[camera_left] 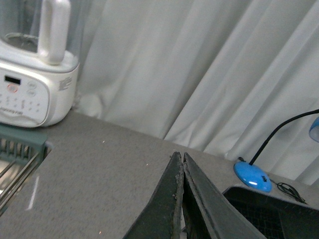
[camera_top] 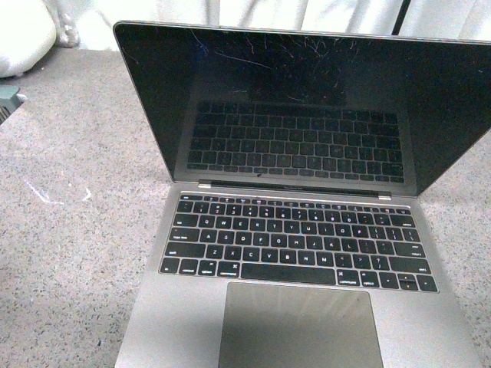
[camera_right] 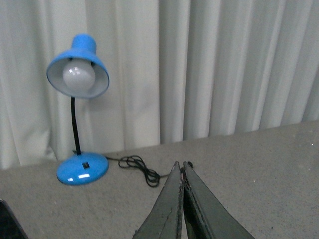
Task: Close laptop
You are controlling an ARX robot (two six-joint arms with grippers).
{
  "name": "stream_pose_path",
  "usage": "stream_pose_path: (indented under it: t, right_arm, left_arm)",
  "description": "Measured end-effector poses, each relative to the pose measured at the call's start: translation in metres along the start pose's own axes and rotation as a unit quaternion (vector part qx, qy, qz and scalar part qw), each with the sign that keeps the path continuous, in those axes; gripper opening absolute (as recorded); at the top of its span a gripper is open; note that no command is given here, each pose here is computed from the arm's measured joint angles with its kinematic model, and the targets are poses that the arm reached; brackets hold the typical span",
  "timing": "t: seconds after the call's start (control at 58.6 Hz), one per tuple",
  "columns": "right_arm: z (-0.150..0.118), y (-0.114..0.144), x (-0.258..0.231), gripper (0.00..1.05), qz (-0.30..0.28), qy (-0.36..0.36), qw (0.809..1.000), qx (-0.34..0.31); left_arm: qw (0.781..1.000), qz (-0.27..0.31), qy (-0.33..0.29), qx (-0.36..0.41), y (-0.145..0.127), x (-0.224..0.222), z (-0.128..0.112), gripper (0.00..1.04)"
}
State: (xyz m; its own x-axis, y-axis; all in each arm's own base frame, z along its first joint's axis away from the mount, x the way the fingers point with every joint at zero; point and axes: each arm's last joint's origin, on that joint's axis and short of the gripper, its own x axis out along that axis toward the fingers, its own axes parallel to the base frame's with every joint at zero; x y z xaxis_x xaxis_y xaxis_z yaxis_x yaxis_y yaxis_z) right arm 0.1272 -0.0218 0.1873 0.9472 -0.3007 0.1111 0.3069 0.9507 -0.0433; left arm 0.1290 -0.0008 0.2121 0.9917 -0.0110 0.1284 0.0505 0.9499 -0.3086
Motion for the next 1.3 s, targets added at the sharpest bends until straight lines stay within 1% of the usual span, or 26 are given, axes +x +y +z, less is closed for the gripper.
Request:
stream_pose_path:
  t: [0.154, 0.273, 0.324, 0.376, 0.461, 0.598, 0.632, 0.769, 0.905, 1.008, 1.298]
  right_arm:
    - [0.010, -0.012, 0.031, 0.01, 0.049, 0.026, 0.998, -0.023]
    - [0.020, -0.018, 0.072, 0.01, 0.119, 0.070, 0.989, -0.056]
    - [0.032, -0.018, 0.093, 0.01, 0.145, 0.077, 0.984, -0.072]
    - [0.043, -0.016, 0.110, 0.01, 0.166, 0.078, 0.979, -0.089]
    - [0.054, -0.010, 0.128, 0.01, 0.196, 0.081, 0.972, -0.104]
    - [0.067, 0.008, 0.158, 0.01, 0.268, 0.116, 0.951, -0.095]
    - [0.071, 0.015, 0.168, 0.01, 0.291, 0.125, 0.944, -0.092]
    - [0.082, 0.045, 0.200, 0.01, 0.366, 0.143, 0.915, -0.090]
    - [0.082, 0.065, 0.211, 0.01, 0.411, 0.158, 0.893, -0.095]
    - [0.074, 0.080, 0.216, 0.01, 0.439, 0.171, 0.876, -0.102]
    - [0.042, 0.107, 0.220, 0.01, 0.490, 0.204, 0.843, -0.093]
  left_arm:
    - [1.000, -0.013, 0.008, 0.001, -0.004, 0.030, 0.021, 0.04]
    - [0.999, -0.031, 0.023, 0.002, -0.009, 0.055, 0.036, 0.04]
    - [0.999, -0.041, 0.025, 0.003, -0.013, 0.068, 0.046, 0.04]
    - [0.998, -0.054, 0.024, 0.010, -0.018, 0.080, 0.055, 0.04]
    - [0.997, -0.072, 0.026, 0.020, -0.024, 0.094, 0.064, 0.04]
    - [0.993, -0.095, 0.057, 0.029, -0.034, 0.119, 0.070, 0.04]
    - [0.992, -0.104, 0.067, 0.033, -0.037, 0.126, 0.070, 0.04]
    - [0.982, -0.145, 0.106, 0.056, -0.055, 0.152, 0.067, 0.04]
    - [0.974, -0.165, 0.131, 0.078, -0.066, 0.169, 0.061, 0.04]
    - [0.967, -0.178, 0.155, 0.092, -0.071, 0.176, 0.050, 0.04]
    - [0.949, -0.209, 0.204, 0.119, -0.082, 0.186, 0.016, 0.04]
